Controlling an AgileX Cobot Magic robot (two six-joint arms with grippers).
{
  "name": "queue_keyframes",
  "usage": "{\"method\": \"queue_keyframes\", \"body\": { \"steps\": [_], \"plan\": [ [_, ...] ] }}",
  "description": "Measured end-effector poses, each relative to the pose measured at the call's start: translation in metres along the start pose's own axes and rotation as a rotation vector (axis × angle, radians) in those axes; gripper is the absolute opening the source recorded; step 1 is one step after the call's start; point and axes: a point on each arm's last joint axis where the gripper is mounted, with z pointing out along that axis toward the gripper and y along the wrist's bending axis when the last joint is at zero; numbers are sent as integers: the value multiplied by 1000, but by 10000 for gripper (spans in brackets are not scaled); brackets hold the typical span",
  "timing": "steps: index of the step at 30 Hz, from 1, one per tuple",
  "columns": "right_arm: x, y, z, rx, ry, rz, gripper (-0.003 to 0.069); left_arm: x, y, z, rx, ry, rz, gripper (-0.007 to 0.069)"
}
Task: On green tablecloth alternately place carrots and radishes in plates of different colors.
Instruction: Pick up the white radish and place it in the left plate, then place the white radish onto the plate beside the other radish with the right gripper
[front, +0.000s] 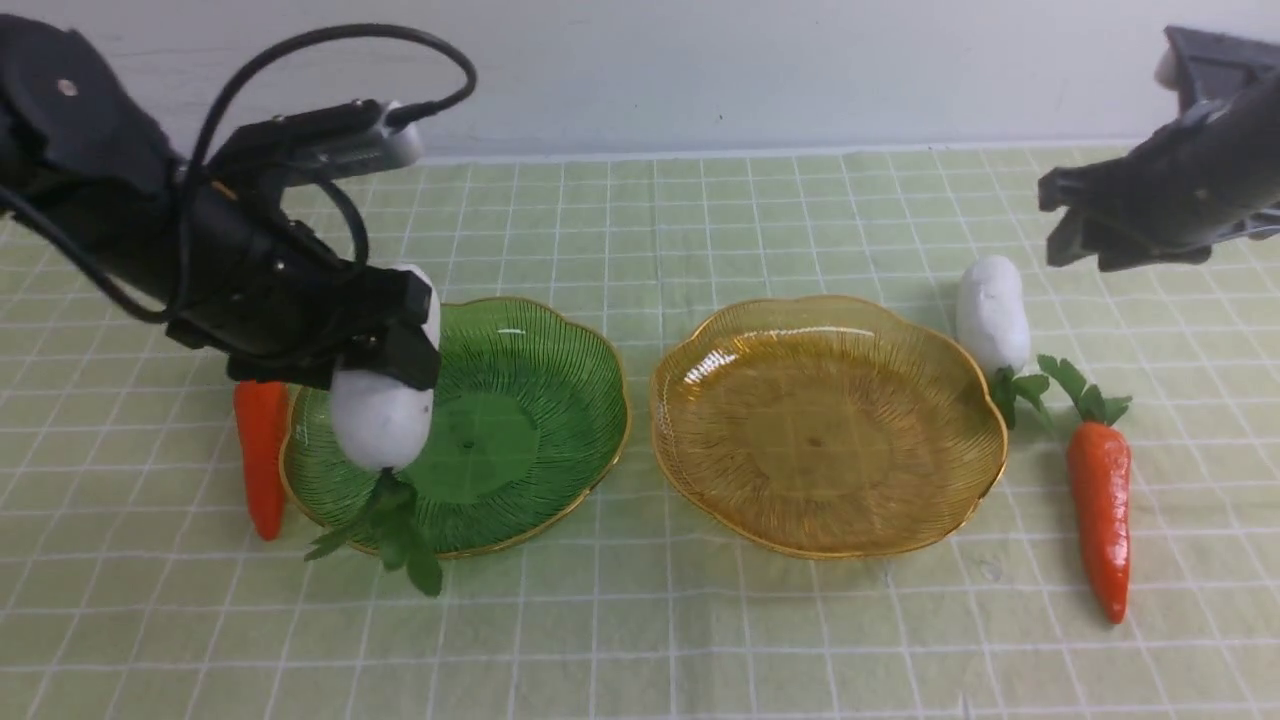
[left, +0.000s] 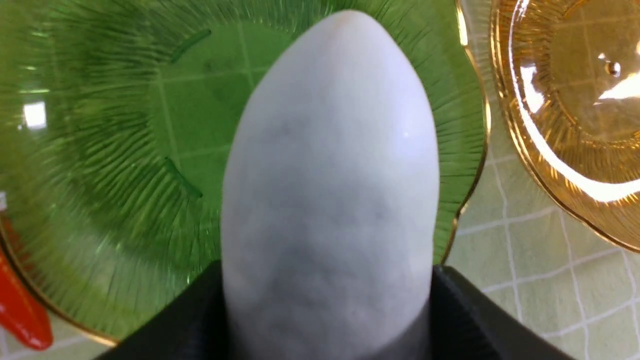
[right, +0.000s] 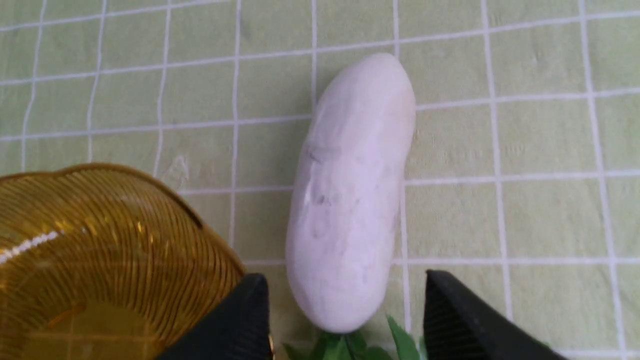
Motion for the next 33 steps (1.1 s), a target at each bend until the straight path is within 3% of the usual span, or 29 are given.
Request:
{"method": "queue_keyframes", "body": {
  "steps": [3,9,13,17,21,24,26,27,29,30,31,32,33],
  "plan": [
    [-7,-4,26,1,9,1,514,-8,6,20,-6,28,-2,424],
    [-6,-8,78,-3,59,-13,612,-16,18,57,-24,33,-8,424],
    [-3,0,95,-17,78,-38,588,-18,21,65,-33,14,-11,461],
    [-3,2,96,-5,75,-30,430,-23,20,61,-41,3,5,554],
    [-15,-2,76,43,15,-32,445,-35,17,42,-73,11,71,582],
    [-29,2,44,44,-54,-31,445,-43,14,21,-107,8,112,526],
    [-40,10,12,23,-122,-24,445,-47,12,2,-155,9,130,413],
    [-46,21,-14,-17,-169,-13,445,-48,14,-13,-196,10,129,283],
    [-50,45,-45,-98,-213,-13,445,-47,20,-31,-245,-6,111,119],
    [-51,49,-50,-115,-222,-9,445,-47,22,-32,-255,-4,109,106],
    [-48,76,-64,-202,-226,-28,445,-45,36,-48,-296,-21,49,31],
    [-44,96,-69,-269,-215,-37,445,-43,46,-54,-311,-30,7,11],
    [-43,100,-69,-280,-212,-44,445,-43,51,-56,-316,-29,-6,9]
  ]
}}
